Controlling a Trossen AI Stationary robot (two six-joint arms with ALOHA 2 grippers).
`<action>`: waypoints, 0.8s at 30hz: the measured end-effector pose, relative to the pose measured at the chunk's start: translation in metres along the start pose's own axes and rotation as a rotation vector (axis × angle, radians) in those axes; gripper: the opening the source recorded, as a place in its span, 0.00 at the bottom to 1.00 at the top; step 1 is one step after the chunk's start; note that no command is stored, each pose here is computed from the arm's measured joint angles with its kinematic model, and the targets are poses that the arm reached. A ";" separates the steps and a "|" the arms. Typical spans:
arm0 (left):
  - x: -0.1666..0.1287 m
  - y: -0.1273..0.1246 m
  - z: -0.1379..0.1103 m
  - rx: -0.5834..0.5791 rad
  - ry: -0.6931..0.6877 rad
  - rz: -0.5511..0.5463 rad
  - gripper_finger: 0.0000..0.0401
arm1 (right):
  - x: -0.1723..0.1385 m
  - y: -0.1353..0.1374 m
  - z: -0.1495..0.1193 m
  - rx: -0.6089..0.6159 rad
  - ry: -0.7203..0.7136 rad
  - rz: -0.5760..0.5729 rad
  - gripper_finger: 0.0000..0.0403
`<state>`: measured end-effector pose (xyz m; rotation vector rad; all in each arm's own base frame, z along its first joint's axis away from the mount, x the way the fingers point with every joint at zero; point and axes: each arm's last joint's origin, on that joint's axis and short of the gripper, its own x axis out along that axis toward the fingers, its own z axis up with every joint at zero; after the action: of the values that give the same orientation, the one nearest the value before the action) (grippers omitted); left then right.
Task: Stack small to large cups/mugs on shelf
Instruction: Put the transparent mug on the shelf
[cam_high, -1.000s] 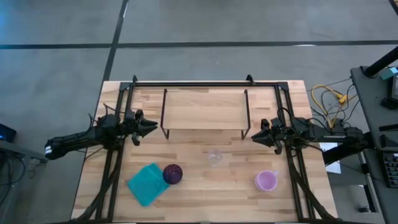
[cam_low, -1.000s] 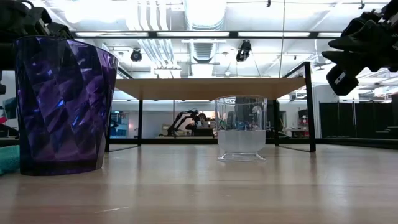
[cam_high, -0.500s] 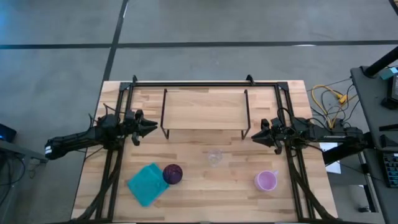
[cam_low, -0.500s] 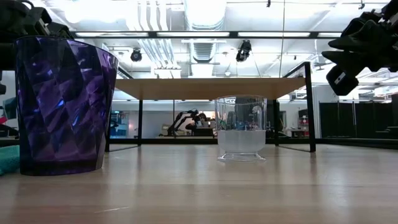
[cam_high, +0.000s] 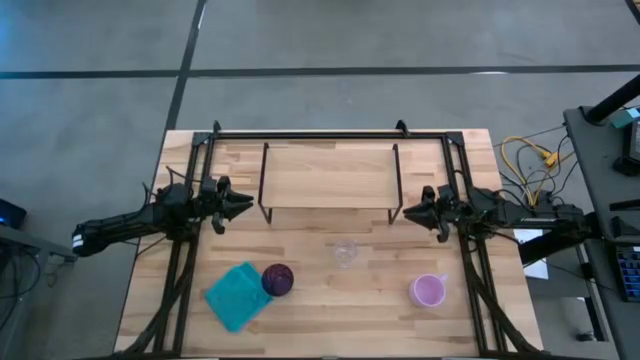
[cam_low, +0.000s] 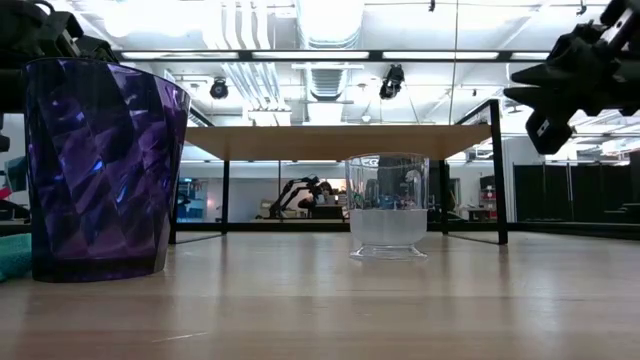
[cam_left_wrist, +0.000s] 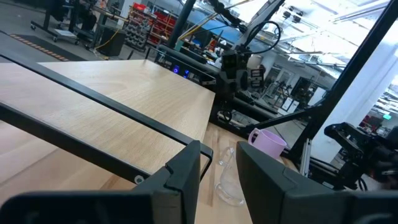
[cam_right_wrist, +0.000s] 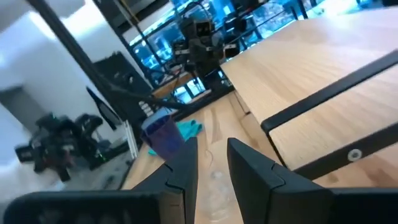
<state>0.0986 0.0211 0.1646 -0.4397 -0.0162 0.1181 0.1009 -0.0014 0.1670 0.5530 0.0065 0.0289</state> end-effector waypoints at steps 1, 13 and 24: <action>0.000 0.000 0.000 0.000 0.000 0.000 0.23 | 0.000 0.000 0.000 0.022 -0.001 -0.003 0.20; 0.000 -0.001 0.005 -0.106 -0.071 0.025 0.23 | -0.001 0.014 0.027 0.106 -0.252 0.064 0.18; -0.020 -0.037 0.075 0.012 -0.280 -0.101 0.21 | 0.028 0.068 0.113 -0.005 -0.019 0.008 0.15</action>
<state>0.0798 0.0172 0.2490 -0.4063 -0.3129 0.0792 0.1283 -0.0023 0.2986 0.5486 -0.0144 0.0312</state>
